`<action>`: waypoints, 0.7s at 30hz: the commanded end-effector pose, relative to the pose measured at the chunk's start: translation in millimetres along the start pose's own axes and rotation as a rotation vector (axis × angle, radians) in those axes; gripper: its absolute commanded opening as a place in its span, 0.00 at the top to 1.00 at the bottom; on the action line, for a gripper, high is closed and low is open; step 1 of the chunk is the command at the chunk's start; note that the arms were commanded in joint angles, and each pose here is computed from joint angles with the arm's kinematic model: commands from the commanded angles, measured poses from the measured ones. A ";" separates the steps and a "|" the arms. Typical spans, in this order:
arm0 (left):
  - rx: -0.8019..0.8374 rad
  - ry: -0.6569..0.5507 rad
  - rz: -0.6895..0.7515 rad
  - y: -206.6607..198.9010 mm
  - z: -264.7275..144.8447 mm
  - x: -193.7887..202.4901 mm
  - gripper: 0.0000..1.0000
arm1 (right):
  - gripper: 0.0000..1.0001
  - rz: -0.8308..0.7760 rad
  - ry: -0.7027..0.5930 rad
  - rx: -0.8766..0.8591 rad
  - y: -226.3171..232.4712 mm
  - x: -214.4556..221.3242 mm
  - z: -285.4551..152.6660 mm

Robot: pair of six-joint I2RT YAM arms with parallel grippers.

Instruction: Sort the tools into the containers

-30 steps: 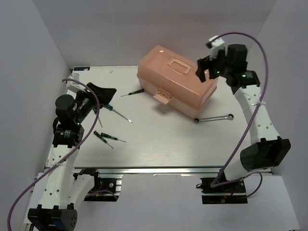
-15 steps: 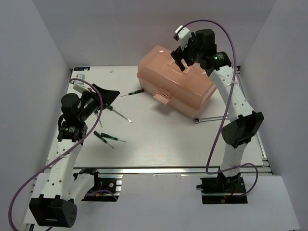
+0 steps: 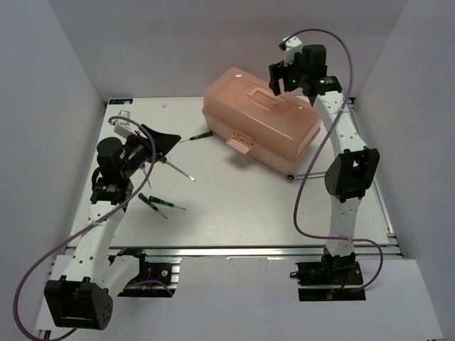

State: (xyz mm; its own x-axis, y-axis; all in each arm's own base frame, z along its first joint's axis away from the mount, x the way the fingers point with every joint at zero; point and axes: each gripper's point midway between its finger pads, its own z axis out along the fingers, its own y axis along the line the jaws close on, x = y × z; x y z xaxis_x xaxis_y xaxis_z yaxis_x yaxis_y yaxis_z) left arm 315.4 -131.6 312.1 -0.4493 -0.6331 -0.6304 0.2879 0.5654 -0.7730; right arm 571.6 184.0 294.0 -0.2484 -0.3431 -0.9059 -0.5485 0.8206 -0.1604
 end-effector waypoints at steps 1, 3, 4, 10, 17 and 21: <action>0.026 -0.007 -0.006 -2.4 5.7 1.6 0.41 | 0.16 0.132 -0.118 0.019 -41.8 -20.2 -11.7; 0.037 0.002 -0.009 -3.0 11.9 5.1 0.41 | 0.19 0.214 -0.124 -0.049 -44.6 -13.7 -13.0; 0.036 0.005 -0.011 -2.3 14.6 6.2 0.41 | 0.20 0.241 -0.120 -0.063 -48.2 -7.0 -10.3; 0.061 0.059 -0.003 -8.7 41.8 20.2 0.41 | 0.17 0.329 -0.094 -0.132 -68.0 23.3 -10.5; 0.129 0.043 0.045 -26.9 70.5 18.8 0.41 | 0.19 0.502 0.037 -0.298 -48.3 84.9 -12.1; 0.125 -0.012 0.069 -26.3 83.8 7.8 0.44 | 0.25 0.548 0.103 -0.368 -26.1 104.3 -24.4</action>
State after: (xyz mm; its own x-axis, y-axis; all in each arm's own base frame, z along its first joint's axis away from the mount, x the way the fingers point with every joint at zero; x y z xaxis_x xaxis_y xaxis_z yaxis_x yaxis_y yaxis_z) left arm 360.3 -198.2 277.4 -0.5415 -0.5694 -0.6186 0.3308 0.5321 -0.7794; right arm 569.7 109.1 225.8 -0.5495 0.0291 -0.8350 -0.5495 0.7402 0.3874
